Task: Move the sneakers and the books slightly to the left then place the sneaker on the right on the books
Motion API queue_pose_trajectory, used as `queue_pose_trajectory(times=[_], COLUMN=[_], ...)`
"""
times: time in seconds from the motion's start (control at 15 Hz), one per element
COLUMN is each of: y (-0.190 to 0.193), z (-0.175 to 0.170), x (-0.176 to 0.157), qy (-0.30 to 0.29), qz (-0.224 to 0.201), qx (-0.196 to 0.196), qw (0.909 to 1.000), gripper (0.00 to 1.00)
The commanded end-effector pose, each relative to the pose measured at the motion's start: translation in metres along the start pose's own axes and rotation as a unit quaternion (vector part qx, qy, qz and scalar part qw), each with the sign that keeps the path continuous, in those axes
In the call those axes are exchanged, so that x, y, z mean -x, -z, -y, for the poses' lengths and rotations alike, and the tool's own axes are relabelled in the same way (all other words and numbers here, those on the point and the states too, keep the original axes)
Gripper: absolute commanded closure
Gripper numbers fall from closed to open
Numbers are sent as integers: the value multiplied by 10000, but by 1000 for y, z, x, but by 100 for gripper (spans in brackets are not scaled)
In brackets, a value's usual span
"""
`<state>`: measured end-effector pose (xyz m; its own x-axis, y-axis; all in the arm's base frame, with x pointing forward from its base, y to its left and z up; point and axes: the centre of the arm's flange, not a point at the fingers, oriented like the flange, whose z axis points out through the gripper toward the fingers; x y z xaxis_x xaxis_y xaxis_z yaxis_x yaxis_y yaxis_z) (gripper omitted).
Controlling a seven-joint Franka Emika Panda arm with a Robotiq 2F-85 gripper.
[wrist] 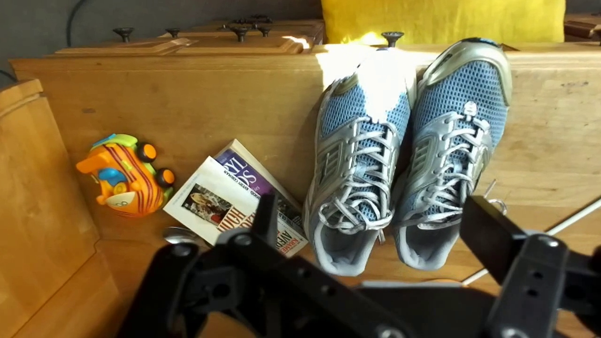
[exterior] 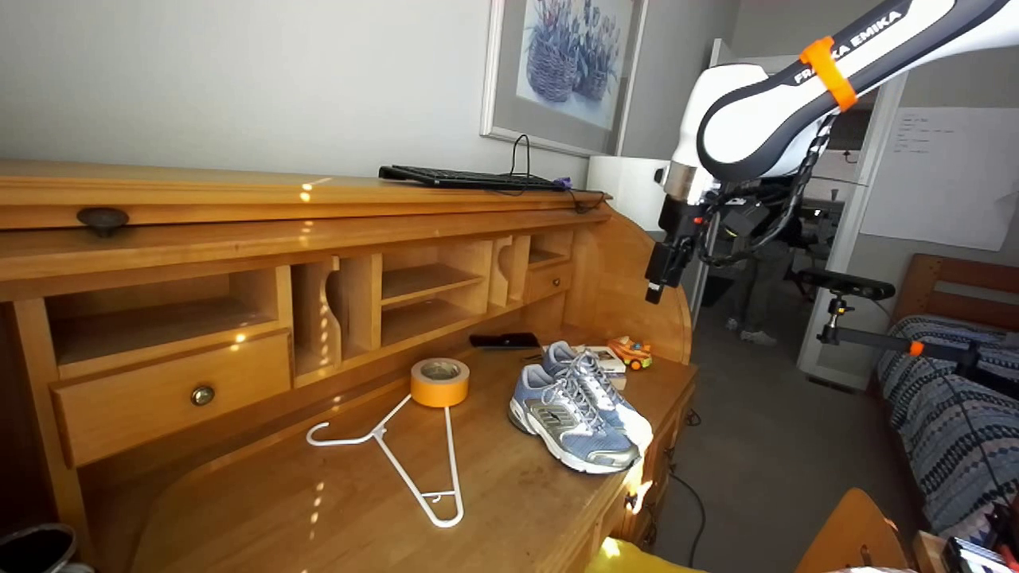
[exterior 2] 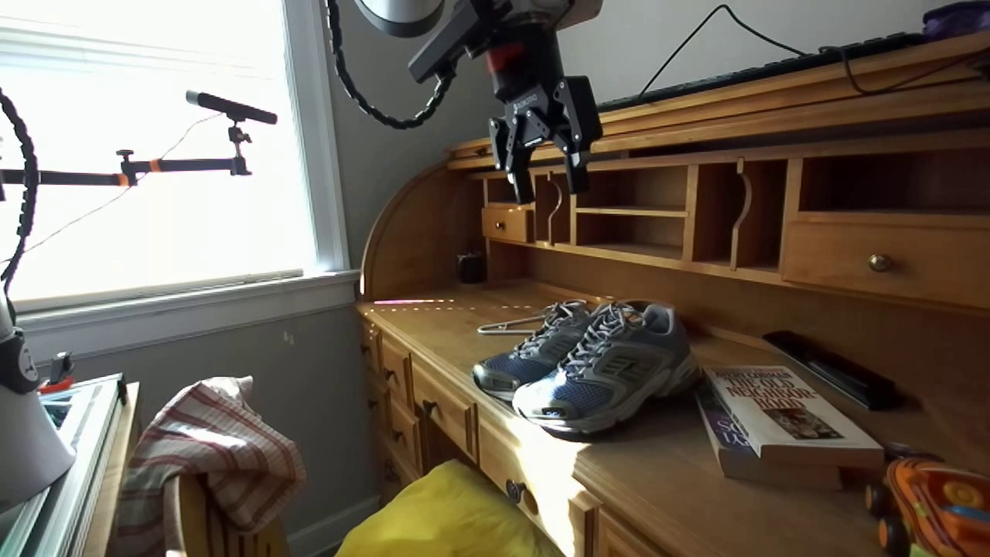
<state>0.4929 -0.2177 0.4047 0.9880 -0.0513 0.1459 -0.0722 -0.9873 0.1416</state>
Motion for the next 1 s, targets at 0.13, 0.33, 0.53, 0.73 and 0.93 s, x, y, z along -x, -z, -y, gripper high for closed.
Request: queue_pose_trajectory(times=[0.13, 0.33, 0.53, 0.73, 0.93], y=[-33, -50, -67, -82, -100], z=[-4, 1, 8, 14, 22], x=[-51, -67, -78, -90, -99], qy=[-122, -42, 145, 322, 536], qz=[64, 48, 22, -92, -193], qx=[-201, -197, -123, -55, -2], qw=[9997, 9998, 9998, 9994, 9984], gripper=[0, 0, 0, 0, 0])
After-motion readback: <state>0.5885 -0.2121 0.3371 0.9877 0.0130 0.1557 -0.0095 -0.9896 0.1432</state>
